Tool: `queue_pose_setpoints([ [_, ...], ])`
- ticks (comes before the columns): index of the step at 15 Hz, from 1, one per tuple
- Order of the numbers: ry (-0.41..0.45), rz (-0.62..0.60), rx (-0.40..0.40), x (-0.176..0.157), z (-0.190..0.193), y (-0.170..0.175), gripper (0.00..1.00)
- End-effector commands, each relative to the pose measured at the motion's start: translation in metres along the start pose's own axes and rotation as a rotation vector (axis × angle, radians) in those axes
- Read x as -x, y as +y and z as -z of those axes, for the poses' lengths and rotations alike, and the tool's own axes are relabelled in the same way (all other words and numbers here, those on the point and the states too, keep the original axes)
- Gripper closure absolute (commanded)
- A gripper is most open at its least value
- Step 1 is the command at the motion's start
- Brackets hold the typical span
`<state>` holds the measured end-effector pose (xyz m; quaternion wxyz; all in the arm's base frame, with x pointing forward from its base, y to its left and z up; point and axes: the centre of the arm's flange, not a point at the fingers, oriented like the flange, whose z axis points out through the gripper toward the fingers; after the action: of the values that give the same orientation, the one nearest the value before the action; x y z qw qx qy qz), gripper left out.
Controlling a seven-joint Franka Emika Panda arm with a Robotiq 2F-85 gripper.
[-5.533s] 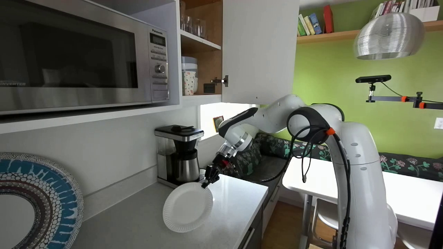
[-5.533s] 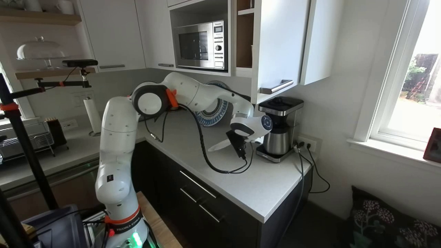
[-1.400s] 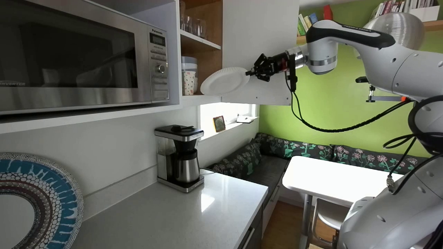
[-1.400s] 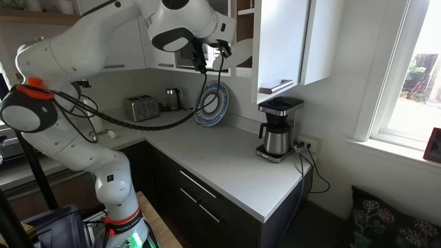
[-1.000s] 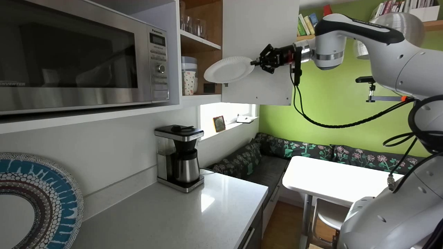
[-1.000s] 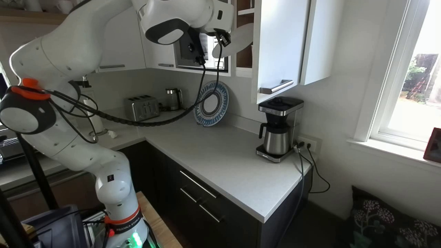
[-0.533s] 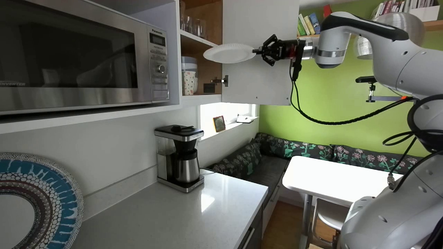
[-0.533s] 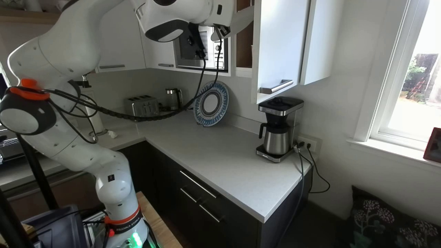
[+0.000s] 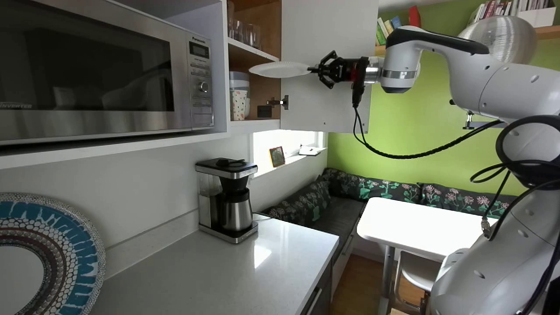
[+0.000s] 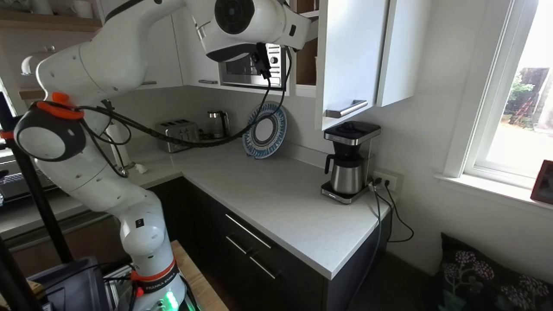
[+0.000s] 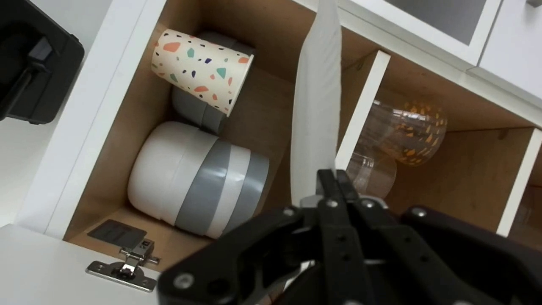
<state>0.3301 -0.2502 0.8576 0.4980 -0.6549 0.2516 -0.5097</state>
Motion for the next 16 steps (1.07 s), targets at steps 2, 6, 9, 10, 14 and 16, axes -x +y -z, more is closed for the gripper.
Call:
queue_pose_setpoints([
  [2, 0.005, -0.08, -0.008, -0.005, -0.031, 0.01, 1.0],
  [6, -0.002, -0.176, -0.026, -0.012, -0.055, 0.017, 1.0],
  [9, -0.008, -0.229, -0.039, -0.019, -0.072, 0.019, 1.0],
  [10, -0.008, -0.241, -0.036, -0.019, -0.079, 0.022, 1.0],
  [14, -0.014, -0.274, -0.017, -0.022, -0.11, 0.031, 1.0],
  [16, -0.017, -0.284, -0.007, -0.024, -0.123, 0.036, 1.0],
])
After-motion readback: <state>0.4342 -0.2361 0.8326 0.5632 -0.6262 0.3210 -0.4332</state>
